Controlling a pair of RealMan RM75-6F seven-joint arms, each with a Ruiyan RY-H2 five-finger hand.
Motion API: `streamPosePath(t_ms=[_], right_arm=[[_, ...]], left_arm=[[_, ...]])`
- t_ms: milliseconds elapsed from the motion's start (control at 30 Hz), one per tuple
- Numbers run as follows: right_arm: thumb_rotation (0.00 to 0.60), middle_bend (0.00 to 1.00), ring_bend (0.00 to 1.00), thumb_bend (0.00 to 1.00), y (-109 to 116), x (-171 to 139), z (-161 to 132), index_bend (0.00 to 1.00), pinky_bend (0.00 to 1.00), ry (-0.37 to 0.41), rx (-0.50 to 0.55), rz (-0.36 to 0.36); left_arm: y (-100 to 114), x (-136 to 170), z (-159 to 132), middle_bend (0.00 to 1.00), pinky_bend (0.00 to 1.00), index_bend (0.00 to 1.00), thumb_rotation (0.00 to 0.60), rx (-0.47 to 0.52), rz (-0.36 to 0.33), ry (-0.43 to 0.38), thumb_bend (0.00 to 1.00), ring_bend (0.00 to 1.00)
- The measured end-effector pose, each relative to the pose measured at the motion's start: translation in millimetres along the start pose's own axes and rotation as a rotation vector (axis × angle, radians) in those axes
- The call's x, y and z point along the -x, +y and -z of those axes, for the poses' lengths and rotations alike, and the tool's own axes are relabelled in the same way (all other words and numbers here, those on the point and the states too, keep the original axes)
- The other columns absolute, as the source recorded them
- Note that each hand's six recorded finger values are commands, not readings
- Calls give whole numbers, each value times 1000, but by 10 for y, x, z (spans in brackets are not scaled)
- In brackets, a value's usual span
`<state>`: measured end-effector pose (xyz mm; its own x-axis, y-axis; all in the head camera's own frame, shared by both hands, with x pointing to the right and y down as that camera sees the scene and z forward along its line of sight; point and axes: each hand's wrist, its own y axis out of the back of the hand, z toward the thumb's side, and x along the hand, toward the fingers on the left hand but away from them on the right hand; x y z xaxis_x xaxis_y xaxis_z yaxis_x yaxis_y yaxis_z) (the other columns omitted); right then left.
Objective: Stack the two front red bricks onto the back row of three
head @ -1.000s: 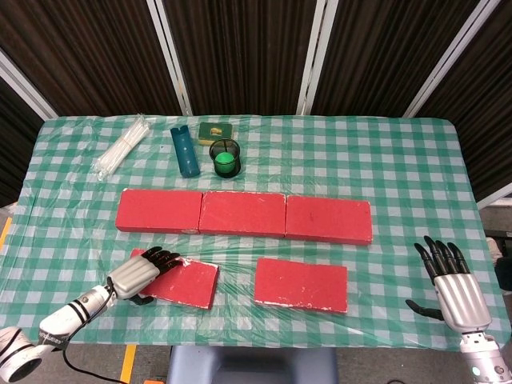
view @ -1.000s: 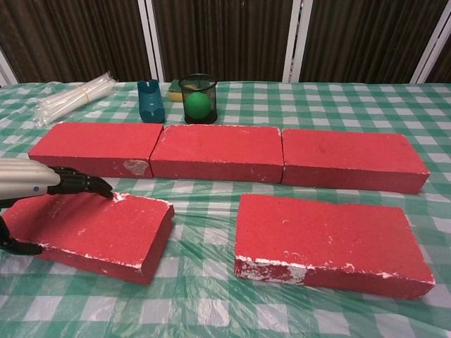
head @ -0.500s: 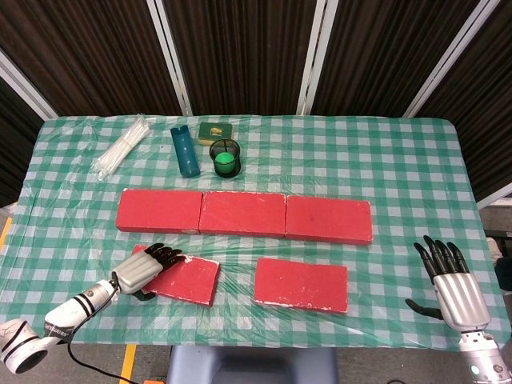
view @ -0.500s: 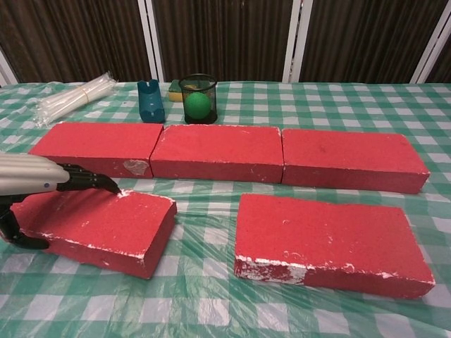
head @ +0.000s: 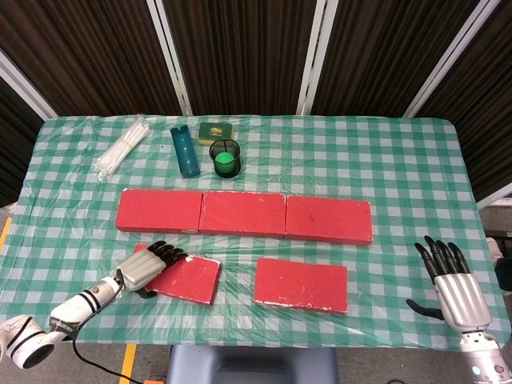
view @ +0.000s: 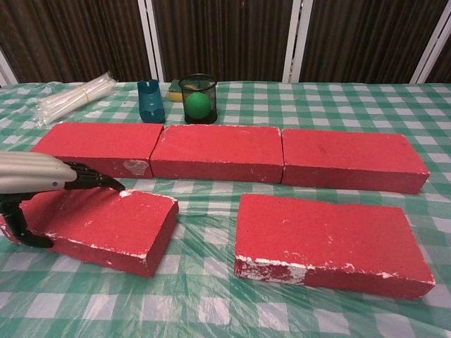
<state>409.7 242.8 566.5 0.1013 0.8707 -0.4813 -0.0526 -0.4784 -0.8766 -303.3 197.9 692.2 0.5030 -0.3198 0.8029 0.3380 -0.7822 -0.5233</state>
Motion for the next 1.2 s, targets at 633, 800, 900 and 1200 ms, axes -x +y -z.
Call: streamPosePath(t_ms=[633,800,900,1200], right_arm=[[535,0,0,86,-3,2,-9,0,0,4,2,-1],[535,0,0,86,-4,1,-12,0,0,6,3,-1],[534,0,0,86,-5,-1,-17,0,0,9,3,-2],[535,0,0,86,-12,6,-20,0,0,12,3,-6]], left_arm=[[9,28,0,955,778,410,600,-8,-78,6,367,687],[-13,109,-24,949,778,405,600,-28,-116,7,367,687],[-22,148,-30,949,778,405,600,-30,-126,11,366,687],[88,318,16,955,785,402,600,6,-199,36,365,692]])
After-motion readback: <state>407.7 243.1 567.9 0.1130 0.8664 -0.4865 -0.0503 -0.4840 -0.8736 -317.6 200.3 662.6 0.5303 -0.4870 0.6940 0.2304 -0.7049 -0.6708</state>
